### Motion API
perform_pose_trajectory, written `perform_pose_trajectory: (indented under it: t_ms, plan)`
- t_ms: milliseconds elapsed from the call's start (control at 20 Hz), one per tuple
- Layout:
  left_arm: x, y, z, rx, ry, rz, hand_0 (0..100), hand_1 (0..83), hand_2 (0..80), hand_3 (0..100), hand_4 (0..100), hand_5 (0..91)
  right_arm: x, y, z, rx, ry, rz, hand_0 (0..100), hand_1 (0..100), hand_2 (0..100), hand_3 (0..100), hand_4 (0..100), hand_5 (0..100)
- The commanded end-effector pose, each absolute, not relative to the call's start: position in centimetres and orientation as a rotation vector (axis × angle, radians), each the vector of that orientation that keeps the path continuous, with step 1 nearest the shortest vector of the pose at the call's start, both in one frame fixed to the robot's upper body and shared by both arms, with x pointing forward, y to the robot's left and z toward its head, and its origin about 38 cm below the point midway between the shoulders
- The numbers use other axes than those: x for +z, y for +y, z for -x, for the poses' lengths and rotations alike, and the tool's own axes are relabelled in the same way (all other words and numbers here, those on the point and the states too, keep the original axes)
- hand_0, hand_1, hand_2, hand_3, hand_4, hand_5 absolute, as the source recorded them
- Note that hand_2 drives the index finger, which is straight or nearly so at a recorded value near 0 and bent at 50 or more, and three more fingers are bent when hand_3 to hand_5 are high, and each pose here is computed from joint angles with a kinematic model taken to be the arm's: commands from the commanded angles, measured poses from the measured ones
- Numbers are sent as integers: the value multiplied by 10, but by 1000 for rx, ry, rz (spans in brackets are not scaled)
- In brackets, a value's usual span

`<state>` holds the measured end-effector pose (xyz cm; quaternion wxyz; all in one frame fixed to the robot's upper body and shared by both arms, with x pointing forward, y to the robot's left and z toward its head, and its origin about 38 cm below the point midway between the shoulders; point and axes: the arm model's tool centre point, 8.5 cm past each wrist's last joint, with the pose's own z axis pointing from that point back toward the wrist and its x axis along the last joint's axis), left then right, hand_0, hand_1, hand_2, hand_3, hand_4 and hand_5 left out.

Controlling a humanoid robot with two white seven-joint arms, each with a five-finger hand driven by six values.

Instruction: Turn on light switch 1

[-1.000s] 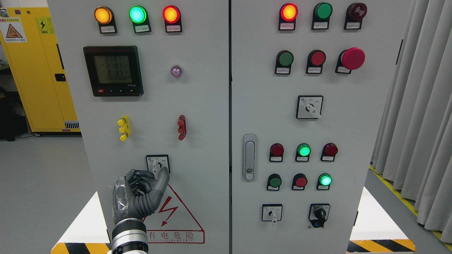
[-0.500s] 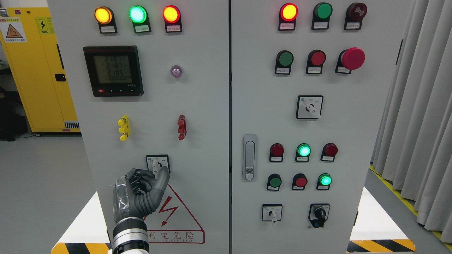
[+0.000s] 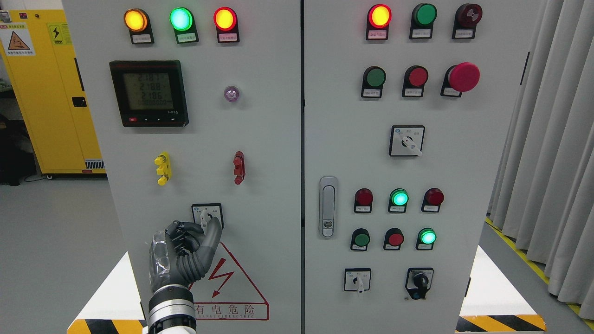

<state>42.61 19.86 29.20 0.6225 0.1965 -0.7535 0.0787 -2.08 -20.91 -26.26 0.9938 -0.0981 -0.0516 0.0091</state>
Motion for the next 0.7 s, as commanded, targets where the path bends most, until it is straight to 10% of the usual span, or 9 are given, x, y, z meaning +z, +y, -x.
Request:
perform_pose_trajectory:
  t_ms: [0,650]
  plan:
    - [292,199,-426,180,-1731,-463,261,662,637,972,926,872,-263,-209,21,-11,-99,198,0,500,40,0,0,0]
    - [293,199,-426,179,-1732,-462,294,657,649,973,927,874,-263,-209,21,-10,-99,197,0,500,40,0,0,0]
